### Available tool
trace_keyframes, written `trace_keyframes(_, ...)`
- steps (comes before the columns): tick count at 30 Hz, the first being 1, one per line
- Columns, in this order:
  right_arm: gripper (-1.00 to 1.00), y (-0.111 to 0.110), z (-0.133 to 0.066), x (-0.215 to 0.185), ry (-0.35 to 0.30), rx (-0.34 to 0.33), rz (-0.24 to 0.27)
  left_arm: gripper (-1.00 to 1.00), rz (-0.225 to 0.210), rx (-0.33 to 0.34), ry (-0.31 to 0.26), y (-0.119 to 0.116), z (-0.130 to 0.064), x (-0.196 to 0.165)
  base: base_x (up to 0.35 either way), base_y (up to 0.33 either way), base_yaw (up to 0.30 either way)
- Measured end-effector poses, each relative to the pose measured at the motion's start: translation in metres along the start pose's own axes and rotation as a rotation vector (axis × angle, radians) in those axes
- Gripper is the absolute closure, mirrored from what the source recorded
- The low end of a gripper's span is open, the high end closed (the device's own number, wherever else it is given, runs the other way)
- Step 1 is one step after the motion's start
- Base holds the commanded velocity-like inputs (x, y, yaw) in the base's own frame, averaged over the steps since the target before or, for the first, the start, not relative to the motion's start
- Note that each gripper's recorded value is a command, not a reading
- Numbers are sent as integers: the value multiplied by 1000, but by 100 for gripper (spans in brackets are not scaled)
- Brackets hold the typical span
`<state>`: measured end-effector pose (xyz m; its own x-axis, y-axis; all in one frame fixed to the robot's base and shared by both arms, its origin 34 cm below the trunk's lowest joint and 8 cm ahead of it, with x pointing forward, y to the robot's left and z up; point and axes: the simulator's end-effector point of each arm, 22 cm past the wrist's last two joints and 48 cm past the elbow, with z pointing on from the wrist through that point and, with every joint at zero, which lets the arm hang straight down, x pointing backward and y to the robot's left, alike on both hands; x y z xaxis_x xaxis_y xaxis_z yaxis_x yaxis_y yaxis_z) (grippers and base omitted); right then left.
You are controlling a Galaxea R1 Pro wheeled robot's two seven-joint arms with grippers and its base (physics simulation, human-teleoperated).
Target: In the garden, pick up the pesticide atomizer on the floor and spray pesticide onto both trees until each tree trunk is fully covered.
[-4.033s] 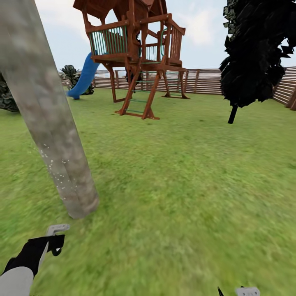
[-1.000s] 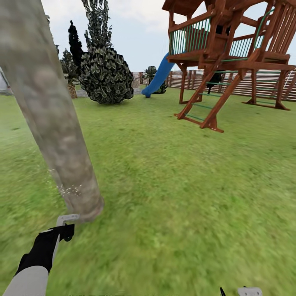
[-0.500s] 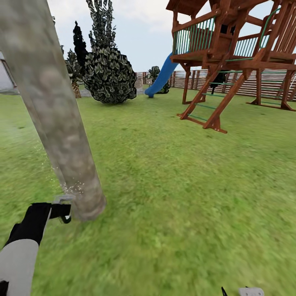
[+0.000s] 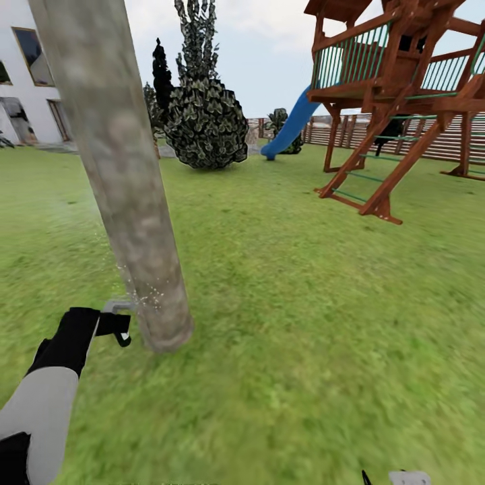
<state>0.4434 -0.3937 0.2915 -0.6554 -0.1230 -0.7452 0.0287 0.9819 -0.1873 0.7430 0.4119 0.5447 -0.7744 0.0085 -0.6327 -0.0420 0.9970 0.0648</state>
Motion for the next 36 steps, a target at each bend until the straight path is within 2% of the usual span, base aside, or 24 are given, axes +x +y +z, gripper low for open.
trace_keyframes(1,-100,0,0,0,0,0,0,100,-8,21,-7,-15,-2,-13,0,0,59)
trace_keyframes(4,-100,0,0,0,1,-1,0,100,0,-1,-9,-6,-6,-23,0,0,18)
trace_keyframes(5,-100,0,0,0,1,-1,0,100,3,-26,-14,10,-10,-27,0,0,2)
trace_keyframes(6,-100,0,0,0,1,0,0,100,-12,-62,-21,41,-17,-31,0,0,0)
trace_keyframes(7,-100,0,0,0,1,-1,-1,100,-2,-89,-21,55,-20,-31,0,0,0)
trace_keyframes(9,-100,0,0,0,2,0,0,100,-2,-68,-22,44,-18,-32,49,0,0)
trace_keyframes(11,-100,0,0,0,1,0,0,100,57,-18,-9,-1,-11,-34,295,0,0)
trace_keyframes(12,-100,0,0,0,1,0,0,100,66,-13,-2,-10,-12,-35,326,0,0)
trace_keyframes(14,-100,0,0,0,1,0,0,100,68,-24,-8,-9,-17,-41,333,0,0)
trace_keyframes(16,-100,0,0,0,1,-1,0,100,65,-47,-18,4,-23,-47,182,0,0)
trace_keyframes(21,-100,0,0,0,2,-1,-1,100,61,-139,-13,66,-36,-43,21,0,0)
trace_keyframes(22,-100,0,0,0,2,0,0,100,55,-126,-16,61,-35,-44,0,0,0)
trace_keyframes(24,-100,0,0,0,2,0,0,100,53,-86,-34,36,-33,-55,0,0,0)
trace_keyframes(26,-100,0,0,0,1,0,0,100,28,-58,-41,9,-44,-72,0,0,0)
trace_keyframes(28,-100,0,0,0,1,0,0,100,3,-69,-59,9,-63,-89,0,0,0)
trace_keyframes(30,-100,0,0,0,1,-1,0,100,-6,-36,-68,10,-71,-94,0,0,0)
trace_keyframes(31,-100,0,0,0,2,-1,0,100,-16,-33,-72,29,-77,-95,0,0,0)
trace_keyframes(32,-100,1,0,0,2,-1,-1,100,-6,-62,-79,50,-85,-100,0,0,0)
trace_keyframes(35,-100,1,0,1,3,-2,-1,100,-11,-29,-89,44,-88,-106,0,0,0)
trace_keyframes(36,-100,1,0,1,3,-2,-1,100,-13,-4,-95,32,-87,-109,0,0,0)
